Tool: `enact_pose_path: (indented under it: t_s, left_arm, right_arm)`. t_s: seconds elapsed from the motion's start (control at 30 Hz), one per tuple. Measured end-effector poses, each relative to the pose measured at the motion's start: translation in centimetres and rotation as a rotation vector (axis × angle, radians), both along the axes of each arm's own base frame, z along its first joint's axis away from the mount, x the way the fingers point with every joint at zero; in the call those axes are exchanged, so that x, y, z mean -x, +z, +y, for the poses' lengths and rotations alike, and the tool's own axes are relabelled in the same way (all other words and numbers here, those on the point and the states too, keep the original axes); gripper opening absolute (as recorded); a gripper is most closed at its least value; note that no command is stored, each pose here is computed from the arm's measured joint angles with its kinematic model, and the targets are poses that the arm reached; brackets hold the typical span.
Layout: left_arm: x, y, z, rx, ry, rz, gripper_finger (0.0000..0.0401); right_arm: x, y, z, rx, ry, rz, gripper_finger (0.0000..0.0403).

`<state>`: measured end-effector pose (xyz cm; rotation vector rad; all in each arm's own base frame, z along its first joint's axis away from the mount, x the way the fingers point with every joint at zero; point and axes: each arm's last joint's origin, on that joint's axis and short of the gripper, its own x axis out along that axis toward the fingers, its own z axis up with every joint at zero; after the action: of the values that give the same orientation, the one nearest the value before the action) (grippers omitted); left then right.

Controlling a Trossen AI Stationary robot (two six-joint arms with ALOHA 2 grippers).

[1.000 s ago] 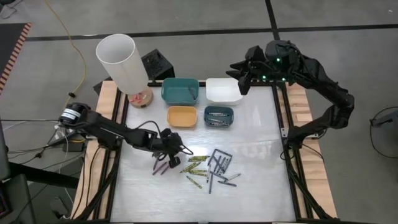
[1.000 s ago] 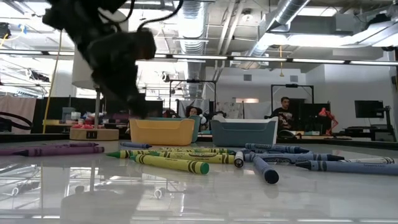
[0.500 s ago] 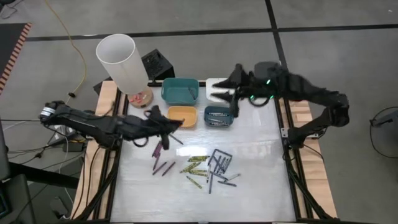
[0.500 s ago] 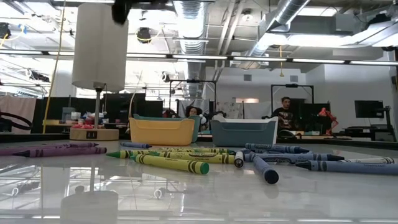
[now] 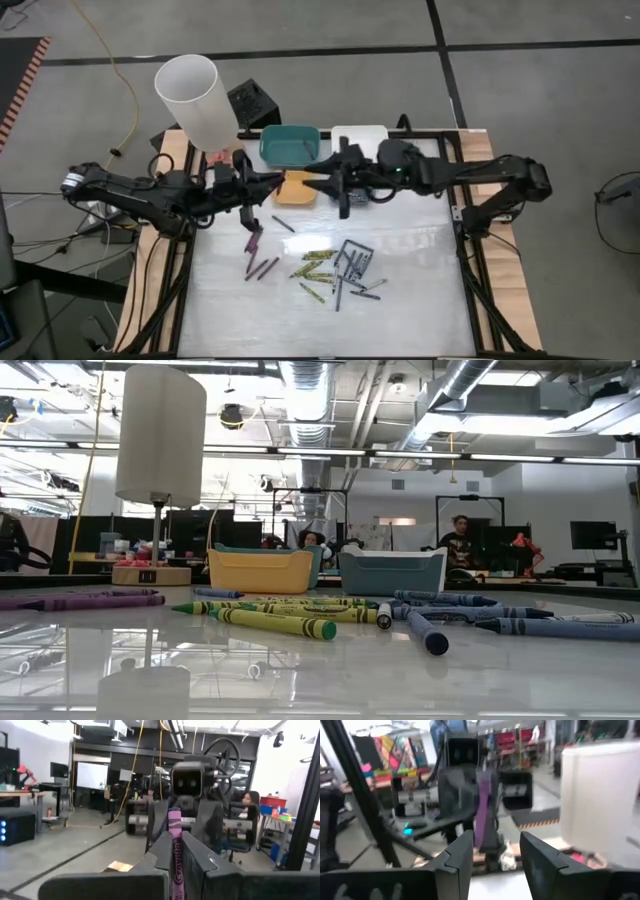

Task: Sort crayons
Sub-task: Put the violet crayon into the green bin

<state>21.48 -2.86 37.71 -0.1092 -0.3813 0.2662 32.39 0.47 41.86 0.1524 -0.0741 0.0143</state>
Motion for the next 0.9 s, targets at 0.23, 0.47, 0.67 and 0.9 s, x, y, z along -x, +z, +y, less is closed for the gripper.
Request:
enact_pose_path:
  t_s: [0.23,0.47,0.67,0.9]
  left_arm:
    - [-0.7,-0.1,0.6,-0.006,-0.031,-0.022,0.0004]
    - [-0.8,-0.2,0.5,-0.009,-0.046,-0.023,0.0004]
    - [-0.7,0.0,0.6,-0.006,-0.044,-0.045,0.0004]
    - [-1.8,-0.7,0.6,0.016,-0.060,-0.035,0.0004]
  right_arm:
    - [-2.3,-1.7,0.5,-0.089,0.040,0.005,0.0177]
    - [-2.2,-1.3,0.4,-0.104,0.037,-0.027,0.0231]
    - [-2.7,-1.7,0.1,-0.104,0.022,-0.030,0.0234]
    - [-3.3,-2.2,0.1,-0.103,0.018,-0.034,0.0231]
